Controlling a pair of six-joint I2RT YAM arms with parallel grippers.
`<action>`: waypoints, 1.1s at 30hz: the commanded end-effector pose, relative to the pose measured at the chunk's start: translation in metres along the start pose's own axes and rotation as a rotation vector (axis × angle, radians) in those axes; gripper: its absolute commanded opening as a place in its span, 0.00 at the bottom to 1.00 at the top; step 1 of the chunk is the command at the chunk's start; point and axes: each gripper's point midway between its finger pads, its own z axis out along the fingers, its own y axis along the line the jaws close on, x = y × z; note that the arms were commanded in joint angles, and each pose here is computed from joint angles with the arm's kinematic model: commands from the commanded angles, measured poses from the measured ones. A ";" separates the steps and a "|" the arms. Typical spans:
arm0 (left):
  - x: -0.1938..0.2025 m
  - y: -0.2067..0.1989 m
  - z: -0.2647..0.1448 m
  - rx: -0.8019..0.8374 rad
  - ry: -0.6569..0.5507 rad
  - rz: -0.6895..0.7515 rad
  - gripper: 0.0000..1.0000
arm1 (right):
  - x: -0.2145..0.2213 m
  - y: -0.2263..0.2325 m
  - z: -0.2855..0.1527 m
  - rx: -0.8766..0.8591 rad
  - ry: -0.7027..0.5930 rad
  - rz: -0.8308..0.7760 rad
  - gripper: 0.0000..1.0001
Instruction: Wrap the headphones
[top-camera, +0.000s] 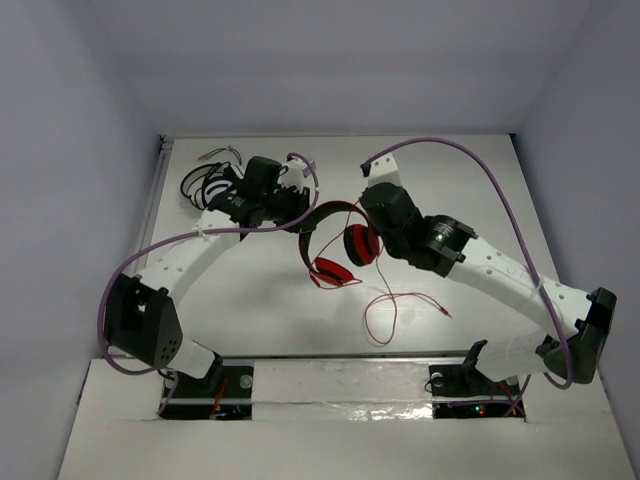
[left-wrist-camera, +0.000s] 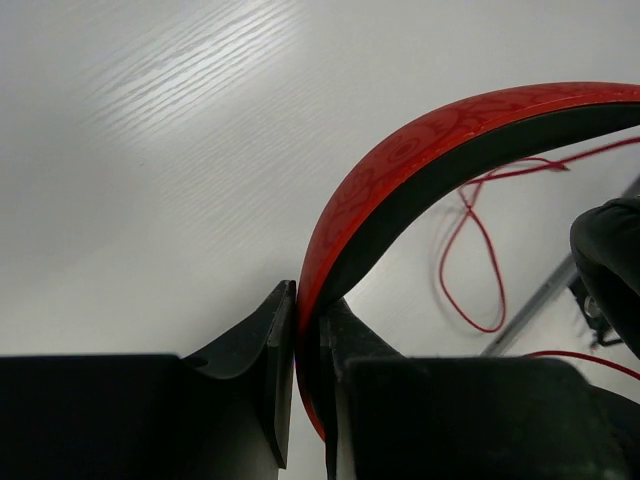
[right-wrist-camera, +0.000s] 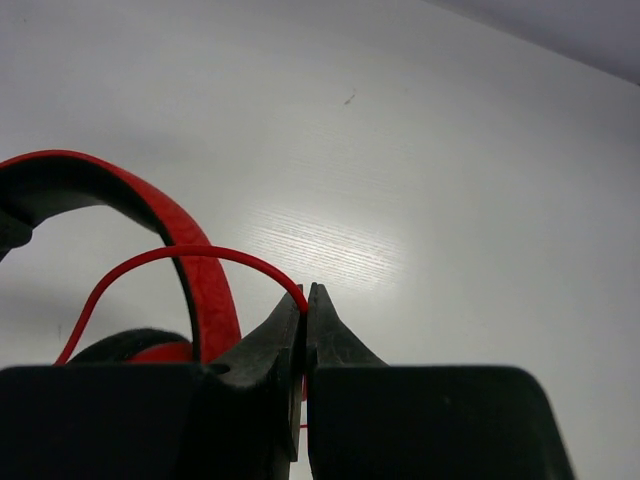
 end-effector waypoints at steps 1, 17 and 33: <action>-0.045 -0.053 -0.034 0.216 -0.152 0.076 0.00 | -0.021 -0.009 -0.004 -0.004 -0.094 0.134 0.03; -0.085 -0.085 -0.079 0.315 -0.311 0.069 0.00 | -0.028 0.020 -0.007 -0.398 -0.245 0.453 0.19; -0.155 -0.086 -0.139 0.311 -0.515 -0.048 0.00 | -0.003 0.056 0.002 -0.638 -0.364 0.578 0.54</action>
